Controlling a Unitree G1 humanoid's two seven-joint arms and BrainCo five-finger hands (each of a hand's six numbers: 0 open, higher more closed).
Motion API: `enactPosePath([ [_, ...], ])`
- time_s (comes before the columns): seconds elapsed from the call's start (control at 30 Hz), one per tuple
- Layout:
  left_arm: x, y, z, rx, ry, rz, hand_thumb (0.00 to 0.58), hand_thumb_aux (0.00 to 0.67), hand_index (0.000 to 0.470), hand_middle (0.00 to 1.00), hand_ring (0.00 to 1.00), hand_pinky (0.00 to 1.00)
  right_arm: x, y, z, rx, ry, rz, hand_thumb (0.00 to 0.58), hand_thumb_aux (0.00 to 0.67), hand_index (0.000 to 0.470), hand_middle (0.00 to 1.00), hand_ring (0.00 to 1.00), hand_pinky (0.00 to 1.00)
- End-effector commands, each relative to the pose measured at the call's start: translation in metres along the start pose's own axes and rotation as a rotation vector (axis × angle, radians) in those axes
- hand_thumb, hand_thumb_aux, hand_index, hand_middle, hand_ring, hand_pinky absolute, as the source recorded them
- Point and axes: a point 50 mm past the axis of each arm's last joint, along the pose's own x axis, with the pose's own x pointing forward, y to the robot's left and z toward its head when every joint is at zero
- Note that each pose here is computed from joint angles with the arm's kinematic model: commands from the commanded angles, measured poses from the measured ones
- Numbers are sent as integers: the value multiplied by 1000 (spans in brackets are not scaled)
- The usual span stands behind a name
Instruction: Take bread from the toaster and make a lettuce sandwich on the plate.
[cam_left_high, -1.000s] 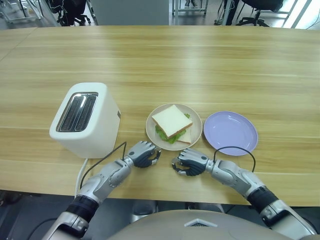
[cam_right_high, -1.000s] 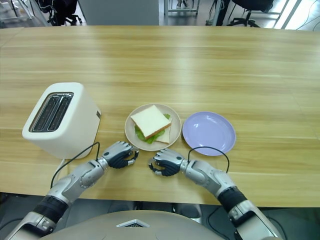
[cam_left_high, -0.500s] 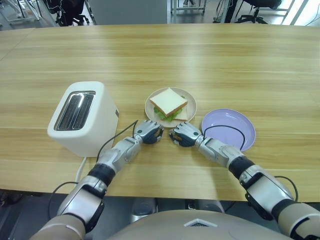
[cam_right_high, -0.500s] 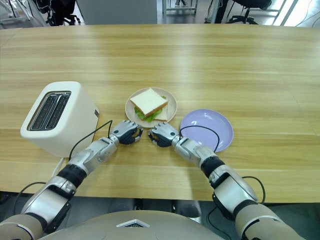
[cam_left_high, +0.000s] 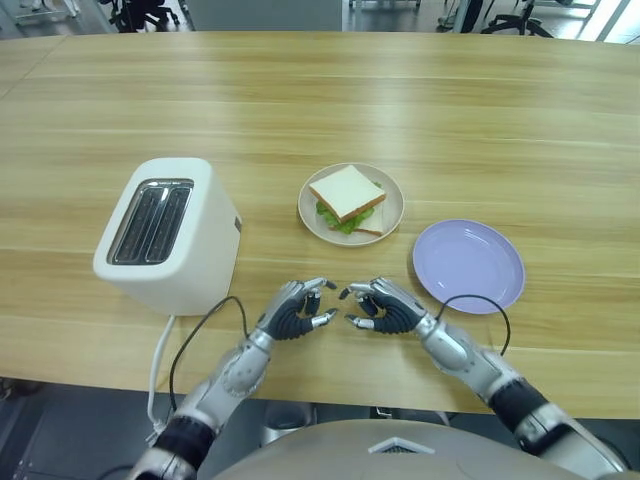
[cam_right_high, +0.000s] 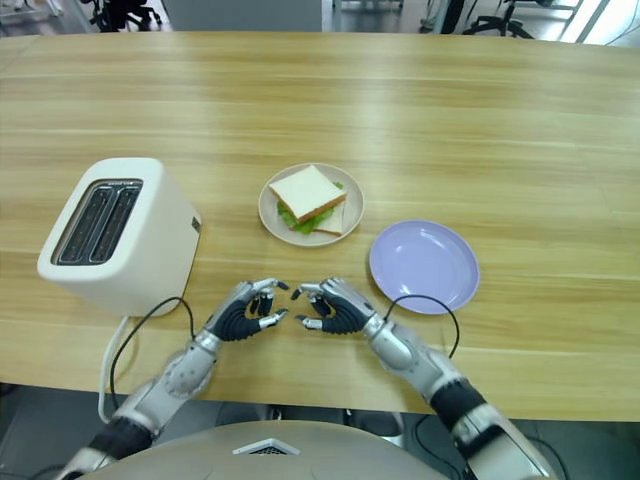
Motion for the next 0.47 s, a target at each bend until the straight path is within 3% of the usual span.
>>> enactPosePath([
  [0.03, -8, 6, 21, -172, -81, 130, 0, 0, 0, 0, 0, 0, -12, -9, 15, 163, -20, -86, 0, 0, 0, 0, 0, 0],
  [0.27, -32, 5, 31, -234, -76, 250, 0, 0, 0, 0, 0, 0, -45, -14, 15, 214, 12, -272, 0, 0, 0, 0, 0, 0],
  [0.47, -37, 2, 32, -248, -61, 273, 0, 0, 0, 0, 0, 0, -53, -6, 12, 227, 39, -307, 0, 0, 0, 0, 0, 0],
])
